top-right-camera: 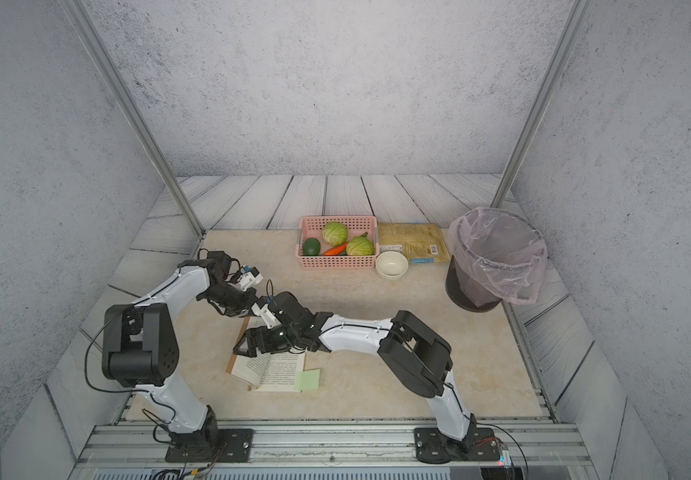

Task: Peel off the used sticky note
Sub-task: Turn the page of the book at the center of the board.

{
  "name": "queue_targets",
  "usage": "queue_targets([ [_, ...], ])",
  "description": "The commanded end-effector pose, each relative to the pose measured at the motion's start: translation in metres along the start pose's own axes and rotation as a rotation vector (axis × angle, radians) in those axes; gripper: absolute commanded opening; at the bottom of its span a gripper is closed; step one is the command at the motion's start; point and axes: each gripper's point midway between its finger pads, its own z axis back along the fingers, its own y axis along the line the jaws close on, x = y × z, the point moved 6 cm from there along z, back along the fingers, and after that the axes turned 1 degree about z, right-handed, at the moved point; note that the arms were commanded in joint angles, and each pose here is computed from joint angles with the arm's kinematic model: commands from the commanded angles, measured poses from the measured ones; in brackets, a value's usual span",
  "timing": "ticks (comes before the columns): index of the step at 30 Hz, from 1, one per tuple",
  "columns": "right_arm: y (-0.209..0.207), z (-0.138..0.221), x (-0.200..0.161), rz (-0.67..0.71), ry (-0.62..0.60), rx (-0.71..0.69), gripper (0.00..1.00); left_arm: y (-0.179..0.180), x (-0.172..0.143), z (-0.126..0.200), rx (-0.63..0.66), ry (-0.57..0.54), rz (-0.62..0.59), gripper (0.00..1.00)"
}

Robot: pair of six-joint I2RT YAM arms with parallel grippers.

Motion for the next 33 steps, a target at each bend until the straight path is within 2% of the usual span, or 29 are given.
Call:
queue_targets([
  [1,0.015,0.033,-0.002,0.033,-0.036,-0.046,0.94,0.000,0.000,0.009,-0.002,-0.022,-0.008,0.00],
  [6,-0.006,0.078,-0.024,-0.045,-0.039,-0.171,0.92,0.001,0.000,0.014,0.001,-0.038,-0.007,0.00],
  [10,-0.036,0.110,-0.056,-0.120,-0.019,-0.299,0.89,0.004,0.001,0.017,0.011,-0.052,0.005,0.00],
  [12,-0.049,0.117,-0.075,-0.157,0.028,-0.347,0.87,0.006,0.001,0.018,0.013,-0.057,0.009,0.00],
  [15,-0.061,0.119,-0.095,-0.198,0.080,-0.361,0.82,0.007,0.001,0.019,0.016,-0.060,0.015,0.00],
  [20,-0.077,0.114,-0.111,-0.242,0.089,-0.344,0.73,0.010,0.001,0.020,0.016,-0.066,0.023,0.00],
  [31,-0.080,0.094,-0.103,-0.223,0.124,-0.340,0.56,0.012,0.000,0.016,-0.002,-0.052,0.032,0.00],
  [33,-0.082,0.091,-0.103,-0.223,0.130,-0.344,0.56,0.012,0.000,0.016,-0.008,-0.053,0.028,0.00],
])
